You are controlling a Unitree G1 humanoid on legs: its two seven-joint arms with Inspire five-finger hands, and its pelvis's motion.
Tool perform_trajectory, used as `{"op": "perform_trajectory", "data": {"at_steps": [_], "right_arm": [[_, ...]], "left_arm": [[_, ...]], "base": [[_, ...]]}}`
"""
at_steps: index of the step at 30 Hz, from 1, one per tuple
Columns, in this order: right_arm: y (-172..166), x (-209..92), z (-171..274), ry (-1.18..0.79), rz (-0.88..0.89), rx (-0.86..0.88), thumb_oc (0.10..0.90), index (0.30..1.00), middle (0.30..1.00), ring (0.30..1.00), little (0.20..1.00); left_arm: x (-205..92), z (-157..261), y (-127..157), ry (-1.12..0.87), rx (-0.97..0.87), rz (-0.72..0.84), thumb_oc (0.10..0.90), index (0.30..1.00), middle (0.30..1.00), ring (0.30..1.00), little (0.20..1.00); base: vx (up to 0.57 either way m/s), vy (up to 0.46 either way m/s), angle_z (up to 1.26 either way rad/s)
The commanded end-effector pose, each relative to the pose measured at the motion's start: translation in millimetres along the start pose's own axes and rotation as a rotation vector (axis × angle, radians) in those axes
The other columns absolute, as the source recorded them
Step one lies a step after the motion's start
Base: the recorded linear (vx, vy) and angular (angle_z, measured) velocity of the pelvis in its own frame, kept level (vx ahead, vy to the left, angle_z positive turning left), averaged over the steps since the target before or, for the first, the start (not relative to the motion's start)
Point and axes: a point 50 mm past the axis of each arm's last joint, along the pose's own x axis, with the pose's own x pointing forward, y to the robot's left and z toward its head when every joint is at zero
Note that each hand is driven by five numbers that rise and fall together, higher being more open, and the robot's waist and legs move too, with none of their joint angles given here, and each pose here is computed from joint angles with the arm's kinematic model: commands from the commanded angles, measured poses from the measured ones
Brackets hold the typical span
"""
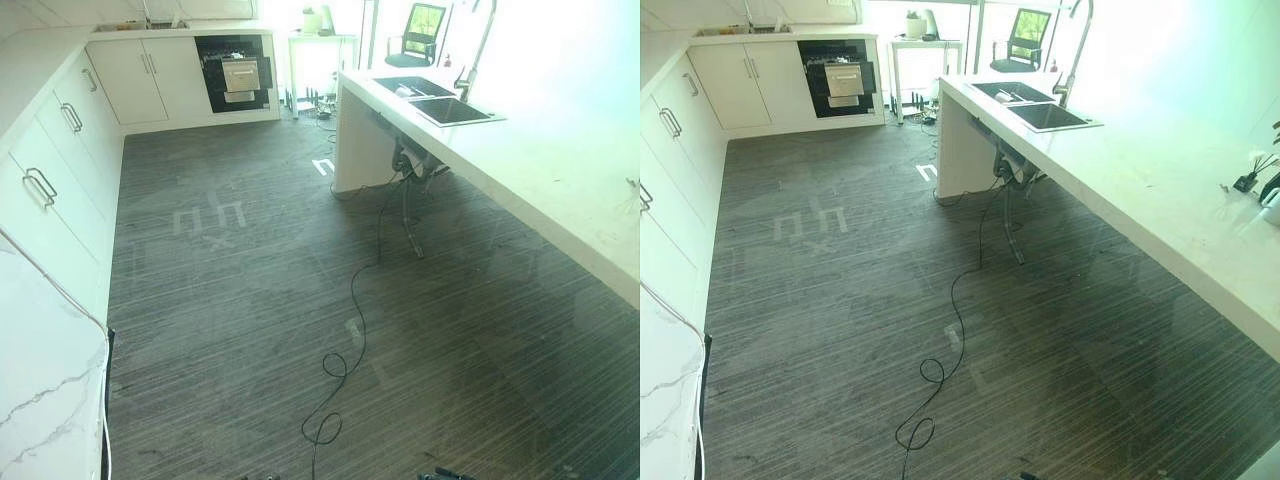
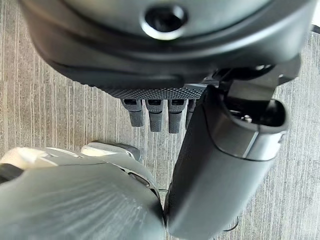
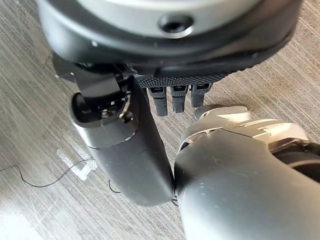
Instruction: Place the dishes in the dishwasher.
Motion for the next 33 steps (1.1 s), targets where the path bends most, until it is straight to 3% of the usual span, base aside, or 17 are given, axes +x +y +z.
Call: {"op": "perform_trajectory", "data": {"at_steps": [1, 7, 9, 12, 19, 29, 33], "right_arm": [[9, 1, 22, -0.132, 0.076, 0.052, 0.8, 0.9, 0.9, 0.9, 0.9], [22, -3, 58, -0.298, 0.131, -0.023, 0.8, 0.9, 0.9, 0.9, 0.9], [36, -11, 86, -0.428, 0.169, -0.113, 0.8, 0.9, 0.9, 0.9, 0.9], [65, -39, 127, -0.659, 0.232, -0.19, 0.8, 0.9, 0.9, 0.9, 0.9], [84, -78, 157, -0.898, 0.302, -0.34, 0.8, 0.9, 0.9, 0.9, 0.9], [73, -103, 155, -0.979, 0.304, -0.489, 0.8, 0.9, 0.9, 0.9, 0.9], [85, -107, 158, -1.001, 0.339, -0.45, 0.8, 0.9, 0.9, 0.9, 0.9]], "left_arm": [[0, 13, -9, -0.082, -0.016, -0.046, 0.8, 0.9, 0.9, 0.9, 0.9], [-3, 43, -17, -0.244, -0.085, -0.088, 0.8, 0.9, 0.9, 0.9, 0.9], [-11, 73, -27, -0.389, -0.135, -0.141, 0.8, 0.9, 0.9, 0.9, 0.9], [-37, 116, -39, -0.637, -0.18, -0.24, 0.8, 0.9, 0.9, 0.9, 0.9], [-68, 135, -27, -0.877, -0.251, -0.315, 0.8, 0.9, 0.9, 0.9, 0.9], [-86, 120, -20, -0.97, -0.301, -0.357, 0.8, 0.9, 0.9, 0.9, 0.9], [-104, 145, -33, -1.055, -0.159, -0.408, 0.8, 0.9, 0.9, 0.9, 0.9]], "base": [[0.01, -0.078, 0.06], [0.01, -0.09, 0.01], [0.0, -0.188, 0.08], [0.0, -0.229, 0.18], [0.05, -0.175, -0.08], [0.24, 0.175, 0.07], [0.35, 0.294, -0.13]]}}
